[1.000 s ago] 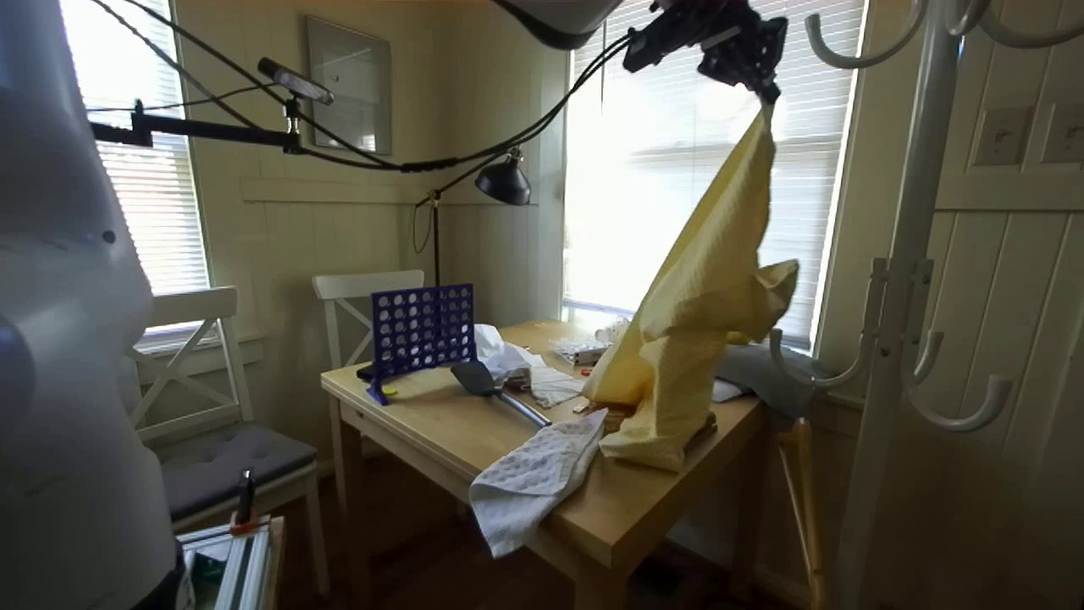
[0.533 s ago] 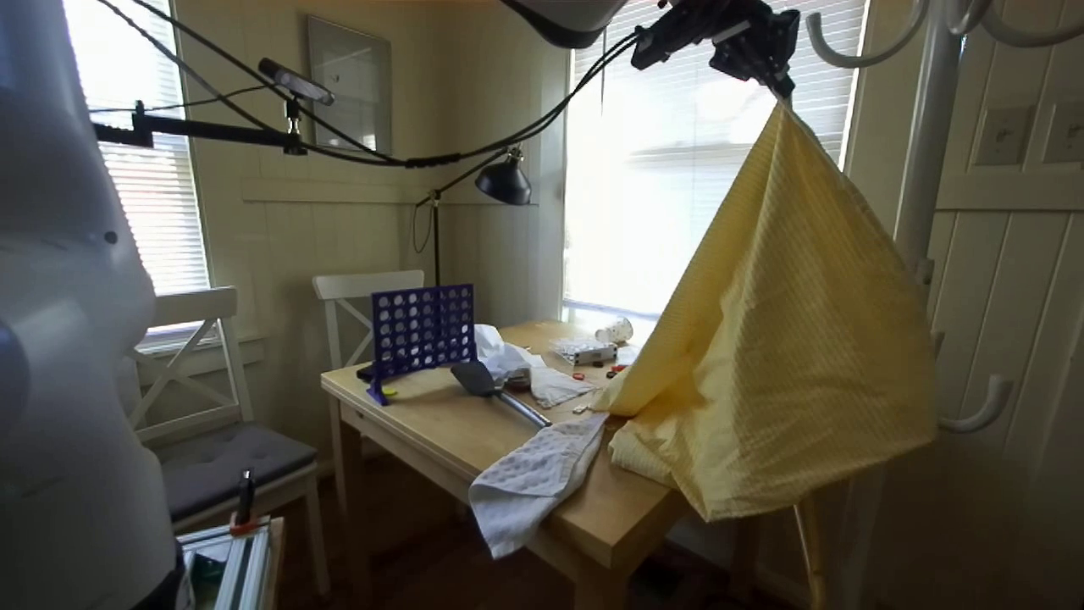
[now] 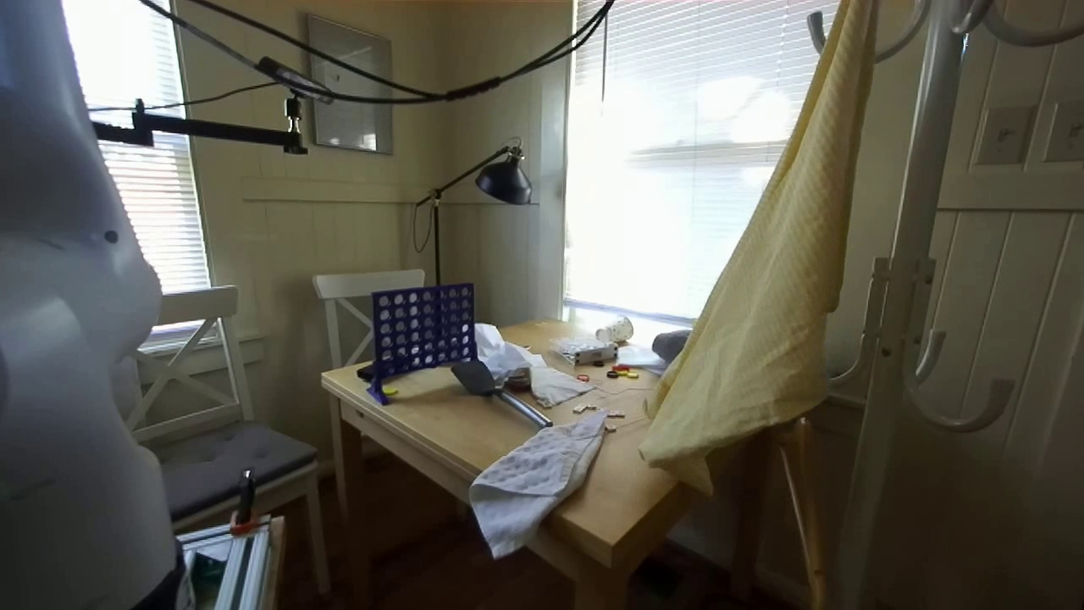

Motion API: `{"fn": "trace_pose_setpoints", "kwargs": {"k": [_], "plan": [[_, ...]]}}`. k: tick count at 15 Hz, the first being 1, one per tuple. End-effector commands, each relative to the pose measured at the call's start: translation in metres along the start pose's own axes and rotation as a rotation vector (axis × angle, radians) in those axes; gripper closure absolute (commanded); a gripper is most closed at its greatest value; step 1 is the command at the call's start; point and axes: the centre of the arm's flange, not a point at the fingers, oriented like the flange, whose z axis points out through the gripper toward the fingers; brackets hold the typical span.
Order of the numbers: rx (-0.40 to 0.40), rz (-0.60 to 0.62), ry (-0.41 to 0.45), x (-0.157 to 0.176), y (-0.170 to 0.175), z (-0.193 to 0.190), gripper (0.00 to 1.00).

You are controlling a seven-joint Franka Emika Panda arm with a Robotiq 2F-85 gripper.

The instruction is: Pick up the yellow towel and hang it on the upper hook pointing toward you

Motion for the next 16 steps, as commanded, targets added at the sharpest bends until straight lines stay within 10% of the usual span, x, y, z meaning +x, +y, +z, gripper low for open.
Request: {"fn": "trace_pose_setpoints", "kwargs": {"k": [1, 16], "plan": [[-0.069, 0.08, 0.164, 0.039, -0.001, 0.005, 0.99], [-0.191, 0.168, 0.082, 0.025, 0.049, -0.039, 0.99]]}}
